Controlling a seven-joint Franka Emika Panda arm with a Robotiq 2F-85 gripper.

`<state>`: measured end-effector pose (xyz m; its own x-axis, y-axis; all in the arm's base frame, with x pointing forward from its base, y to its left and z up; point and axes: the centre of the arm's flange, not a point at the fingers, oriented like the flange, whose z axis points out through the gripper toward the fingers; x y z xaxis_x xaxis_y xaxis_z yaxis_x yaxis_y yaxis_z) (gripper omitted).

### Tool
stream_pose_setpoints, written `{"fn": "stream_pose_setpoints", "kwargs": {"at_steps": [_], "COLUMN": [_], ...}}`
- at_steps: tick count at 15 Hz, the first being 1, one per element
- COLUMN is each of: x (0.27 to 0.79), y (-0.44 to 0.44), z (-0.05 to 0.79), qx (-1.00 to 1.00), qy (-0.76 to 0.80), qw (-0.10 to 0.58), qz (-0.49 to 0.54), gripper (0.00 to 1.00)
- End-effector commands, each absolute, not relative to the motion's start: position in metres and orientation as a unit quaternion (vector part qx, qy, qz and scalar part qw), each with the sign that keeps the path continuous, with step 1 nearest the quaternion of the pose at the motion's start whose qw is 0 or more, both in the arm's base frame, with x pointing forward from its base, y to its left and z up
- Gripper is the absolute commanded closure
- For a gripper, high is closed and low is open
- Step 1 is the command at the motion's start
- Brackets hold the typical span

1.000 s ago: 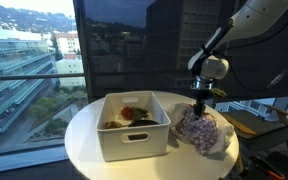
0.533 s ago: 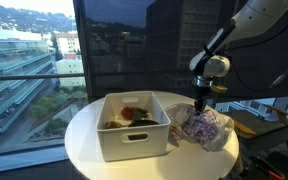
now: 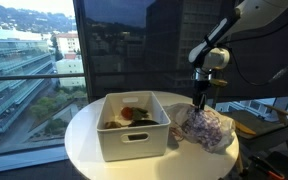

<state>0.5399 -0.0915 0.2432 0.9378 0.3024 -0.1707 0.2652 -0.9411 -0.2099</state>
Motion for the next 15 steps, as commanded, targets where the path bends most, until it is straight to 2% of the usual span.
{"fn": "stream_pose_setpoints", "kwargs": {"at_steps": [1,6,11,15], "x": [0.527,0.528,0.539,0.541], "y": [-0.073,-0.005,0.055,0.057], "z": [0.315,0.357,0.325,0.293], "qx": [-0.984,-0.971,-0.965,-0.966], "qy": [-0.138,-0.211,-0.224,-0.209], "qw": [0.092,0.079,0.024,0.044], "qz": [0.067,0.084,0.135,0.145], "gripper": [0.01,0.00,0.00,0.00]}}
